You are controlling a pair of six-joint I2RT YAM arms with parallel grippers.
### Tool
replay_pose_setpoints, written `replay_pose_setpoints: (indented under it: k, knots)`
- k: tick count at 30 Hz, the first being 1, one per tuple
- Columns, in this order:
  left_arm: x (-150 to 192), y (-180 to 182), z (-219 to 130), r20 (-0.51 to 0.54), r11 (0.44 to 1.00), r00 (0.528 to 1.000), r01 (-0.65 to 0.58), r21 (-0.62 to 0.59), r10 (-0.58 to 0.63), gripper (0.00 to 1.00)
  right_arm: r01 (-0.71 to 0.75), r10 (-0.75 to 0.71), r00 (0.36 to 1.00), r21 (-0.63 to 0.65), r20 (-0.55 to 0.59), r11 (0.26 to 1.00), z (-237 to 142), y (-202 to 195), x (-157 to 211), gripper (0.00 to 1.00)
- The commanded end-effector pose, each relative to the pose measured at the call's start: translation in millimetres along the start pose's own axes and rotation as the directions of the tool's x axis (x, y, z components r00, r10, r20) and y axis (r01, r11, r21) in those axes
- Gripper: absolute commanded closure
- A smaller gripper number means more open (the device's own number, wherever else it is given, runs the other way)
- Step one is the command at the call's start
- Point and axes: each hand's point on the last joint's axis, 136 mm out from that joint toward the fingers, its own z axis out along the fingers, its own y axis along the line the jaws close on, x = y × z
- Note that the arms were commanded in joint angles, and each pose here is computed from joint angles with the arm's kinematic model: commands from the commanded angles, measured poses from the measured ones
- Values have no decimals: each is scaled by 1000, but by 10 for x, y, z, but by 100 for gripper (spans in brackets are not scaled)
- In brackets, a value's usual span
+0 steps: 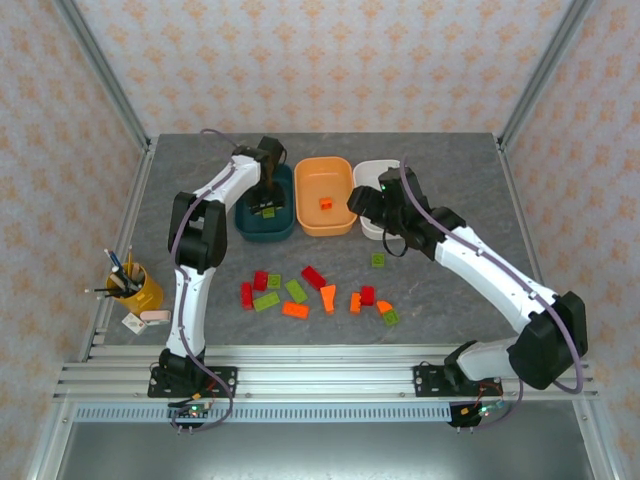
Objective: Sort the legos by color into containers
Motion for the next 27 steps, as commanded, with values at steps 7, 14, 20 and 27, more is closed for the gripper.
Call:
replay_pose_setpoints:
  k: [7,14,20,27]
  knots:
    - [-320,-71,-1318,211,992,977,9,125,-35,36,186,-187,981,14,54,982,-407,233,-373,27]
    - [83,122,-2292,296,969,951,14,248,-90,34,322,-324,946,-208,25,923,-831,704,-345,27]
    - [876,580,-2312,248,970,965,23,242,-85,33,349,-367,930,-268,-15,898,-1050,760,-94,28]
    - [1782,1043,-1979,143,972,985,63,227,-97,33,355,-388,917,-258,-89,898,-933,702,442,29]
